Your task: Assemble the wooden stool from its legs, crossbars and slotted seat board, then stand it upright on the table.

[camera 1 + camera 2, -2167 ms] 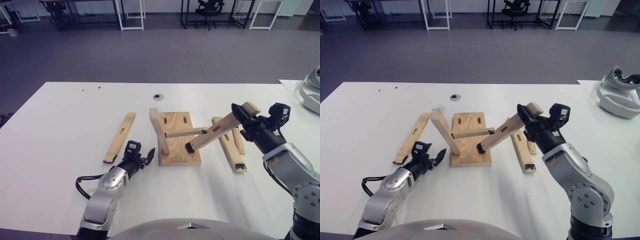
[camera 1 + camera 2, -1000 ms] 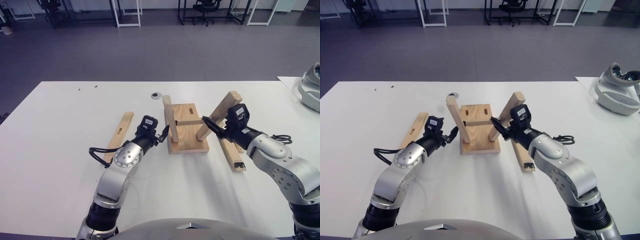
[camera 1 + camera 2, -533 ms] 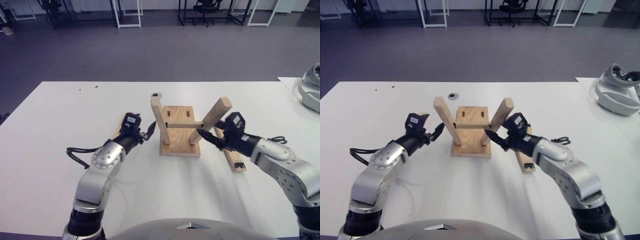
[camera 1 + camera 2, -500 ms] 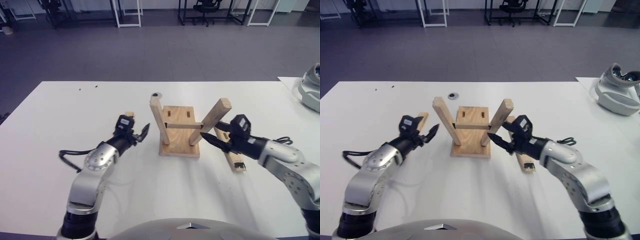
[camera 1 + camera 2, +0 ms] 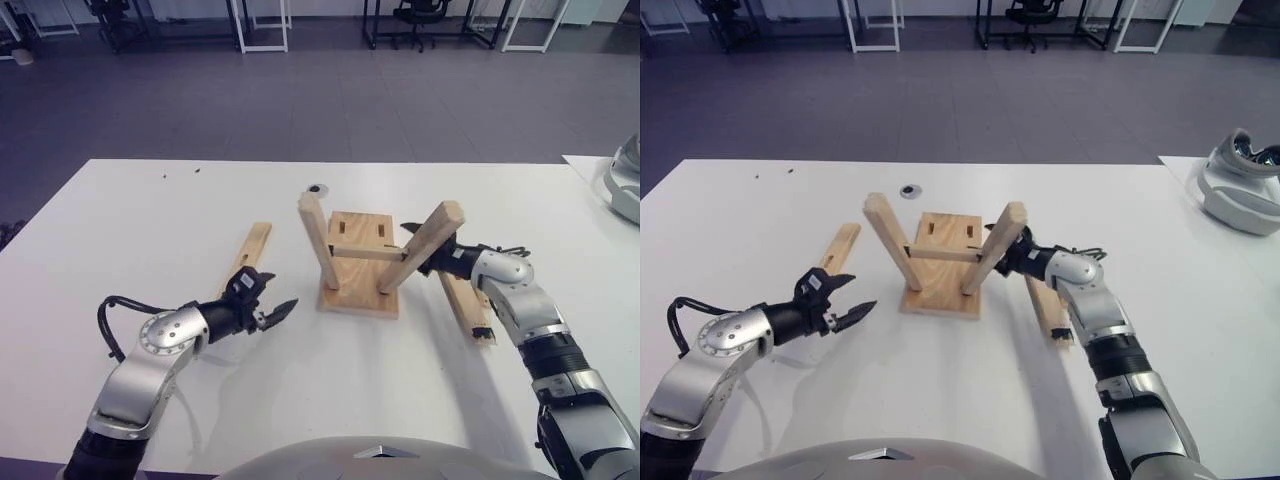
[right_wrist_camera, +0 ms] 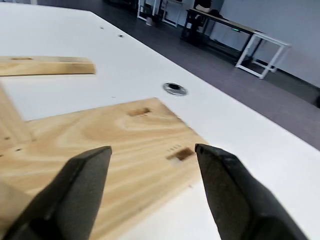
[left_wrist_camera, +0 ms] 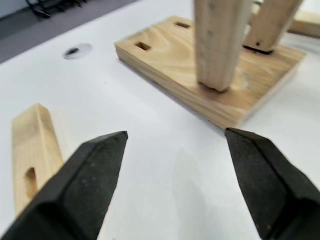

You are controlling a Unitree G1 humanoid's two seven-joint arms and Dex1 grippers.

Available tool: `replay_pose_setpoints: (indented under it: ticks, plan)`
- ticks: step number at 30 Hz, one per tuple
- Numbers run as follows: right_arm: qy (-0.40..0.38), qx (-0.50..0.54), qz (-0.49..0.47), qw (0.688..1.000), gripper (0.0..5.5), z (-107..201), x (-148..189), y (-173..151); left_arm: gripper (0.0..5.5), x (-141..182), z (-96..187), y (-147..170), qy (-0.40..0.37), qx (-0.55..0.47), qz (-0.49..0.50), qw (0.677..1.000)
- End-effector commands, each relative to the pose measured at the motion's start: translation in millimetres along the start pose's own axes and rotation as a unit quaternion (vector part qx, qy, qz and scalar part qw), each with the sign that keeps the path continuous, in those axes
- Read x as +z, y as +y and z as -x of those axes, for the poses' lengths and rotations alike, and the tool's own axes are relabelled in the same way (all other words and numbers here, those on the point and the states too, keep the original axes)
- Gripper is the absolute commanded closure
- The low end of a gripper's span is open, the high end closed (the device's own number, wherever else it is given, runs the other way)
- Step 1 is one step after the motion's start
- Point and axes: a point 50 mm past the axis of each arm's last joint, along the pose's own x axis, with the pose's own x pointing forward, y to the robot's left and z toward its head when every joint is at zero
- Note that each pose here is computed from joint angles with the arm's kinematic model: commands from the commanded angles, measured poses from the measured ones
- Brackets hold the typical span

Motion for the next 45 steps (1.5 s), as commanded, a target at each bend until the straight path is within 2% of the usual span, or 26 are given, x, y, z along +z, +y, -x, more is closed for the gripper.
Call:
replay_pose_setpoints:
  ticks: [1,2,4,6,8,9,13,15,18,21,23,25,30,34,37,40,43,45]
  plan:
    - [-0.047,0.164,-0.076,0.982,2.36,-4,21,62,1.9,-10,18,-2,0.047,-0.035,-0.019,0.998]
    - [-0.054,0.182,-0.095,0.977,2.36,-2,26,70,1.9,-11,19,-1,0.054,-0.035,-0.021,0.998]
    - [-0.058,0.155,-0.091,0.982,2.36,-1,30,63,1.9,-13,18,0,0.063,-0.033,-0.025,0.997]
    - [0.004,0.023,-0.035,0.999,2.36,-7,18,22,1.9,-16,14,0,0.072,-0.032,-0.031,0.996]
    - [0.093,-0.107,0.041,0.989,2.36,1,1,-27,1.9,-21,9,1,0.091,-0.033,-0.043,0.994]
    - [0.123,-0.126,0.072,0.982,2.36,4,-5,-40,1.9,-24,7,0,0.098,-0.033,-0.046,0.994]
    - [0.222,-0.049,0.128,0.965,2.36,5,-45,-36,1.9,-28,-6,-1,0.108,-0.042,-0.06,0.991]
    - [0.224,0.031,0.121,0.967,2.36,5,-56,-18,1.9,-28,-21,4,0.096,-0.035,-0.061,0.993]
    - [0.187,0.076,0.095,0.975,2.36,10,-52,-5,1.9,-11,-61,31,0.042,-0.005,-0.051,0.998]
    - [0.16,0.071,0.088,0.981,2.36,29,-37,-6,1.9,15,-96,83,0.006,0.045,-0.055,0.997]
    - [0.171,0.04,0.115,0.978,2.36,42,-29,-18,1.9,20,-90,110,0.009,0.07,-0.062,0.996]
    - [0.175,-0.008,0.131,0.976,2.36,50,-23,-31,1.9,12,-67,124,0.01,0.078,-0.061,0.995]
    - [0.129,-0.051,0.121,0.983,2.36,29,-16,-31,1.9,-16,-20,108,-0.034,0.0,0.001,0.999]
    - [0.112,-0.156,0.104,0.976,2.36,-5,-18,-53,1.9,-10,3,95,-0.01,-0.008,-0.034,0.999]
    - [0.113,-0.213,0.098,0.966,2.36,-26,-17,-68,1.9,-17,-1,71,0.058,-0.054,-0.075,0.994]
    - [0.137,-0.196,0.095,0.966,2.36,-48,-22,-67,1.9,-18,-15,46,0.09,-0.09,-0.097,0.987]
    - [0.189,-0.099,0.077,0.974,2.36,-56,-41,-53,1.9,-23,-35,26,0.125,-0.104,-0.128,0.978]
    - [0.185,-0.015,0.061,0.981,2.36,-53,-46,-44,1.9,-21,-48,21,0.12,-0.095,-0.125,0.98]
